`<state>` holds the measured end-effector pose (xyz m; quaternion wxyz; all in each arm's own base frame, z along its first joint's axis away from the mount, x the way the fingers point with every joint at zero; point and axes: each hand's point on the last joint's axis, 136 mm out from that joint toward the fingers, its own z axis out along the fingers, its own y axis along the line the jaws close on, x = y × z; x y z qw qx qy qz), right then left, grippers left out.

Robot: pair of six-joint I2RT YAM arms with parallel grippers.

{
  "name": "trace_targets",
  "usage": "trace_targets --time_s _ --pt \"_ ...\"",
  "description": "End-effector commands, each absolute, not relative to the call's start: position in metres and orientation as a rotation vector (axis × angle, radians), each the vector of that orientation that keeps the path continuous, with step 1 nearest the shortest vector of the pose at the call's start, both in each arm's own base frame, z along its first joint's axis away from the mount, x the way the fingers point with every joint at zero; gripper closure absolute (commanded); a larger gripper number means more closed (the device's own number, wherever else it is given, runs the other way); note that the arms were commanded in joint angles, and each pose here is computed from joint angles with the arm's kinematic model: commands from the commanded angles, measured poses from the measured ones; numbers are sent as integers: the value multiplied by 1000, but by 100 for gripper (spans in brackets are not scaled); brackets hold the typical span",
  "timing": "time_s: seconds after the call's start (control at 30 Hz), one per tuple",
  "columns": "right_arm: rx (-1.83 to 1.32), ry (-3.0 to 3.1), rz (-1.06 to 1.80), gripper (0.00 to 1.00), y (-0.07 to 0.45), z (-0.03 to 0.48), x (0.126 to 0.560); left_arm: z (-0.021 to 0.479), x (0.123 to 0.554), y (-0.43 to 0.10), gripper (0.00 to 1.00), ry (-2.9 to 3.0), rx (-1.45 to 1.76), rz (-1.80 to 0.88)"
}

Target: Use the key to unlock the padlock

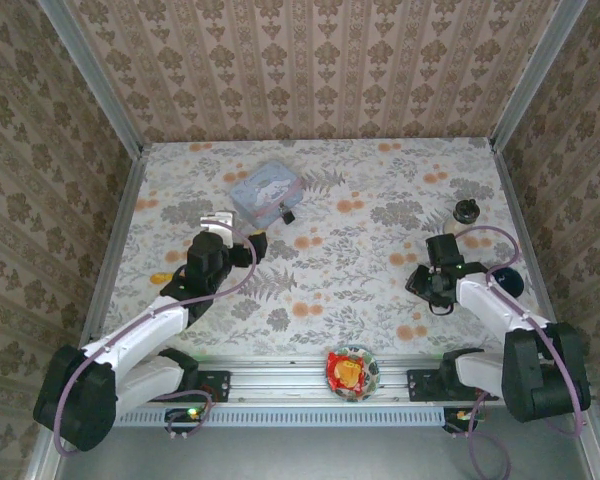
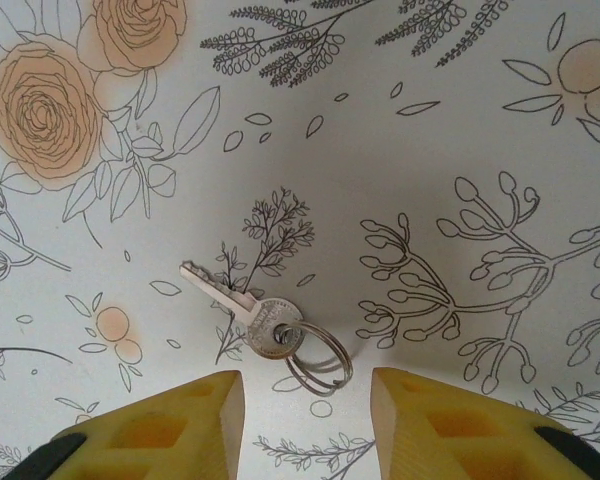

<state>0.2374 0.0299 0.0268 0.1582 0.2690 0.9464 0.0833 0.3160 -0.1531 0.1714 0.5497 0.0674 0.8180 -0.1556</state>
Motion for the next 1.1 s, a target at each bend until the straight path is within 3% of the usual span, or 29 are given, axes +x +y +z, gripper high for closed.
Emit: trace_targets --time_s 0.0,0.27,0.5,0.9,1.07 --pt "749 2706 262 62 35 31 245 190 320 -158 0 1901 143 -403" --pt "760 2730 259 65 36 26 247 190 321 -157 0 1901 139 -395" --pt "764 2731 271 74 37 24 248 189 322 -157 0 1905 138 -390" --pt "729 2704 288 100 40 36 248 188 324 -156 0 1927 124 -378" --pt "669 2670 329 100 47 50 251 189 326 -154 0 1952 106 -371"
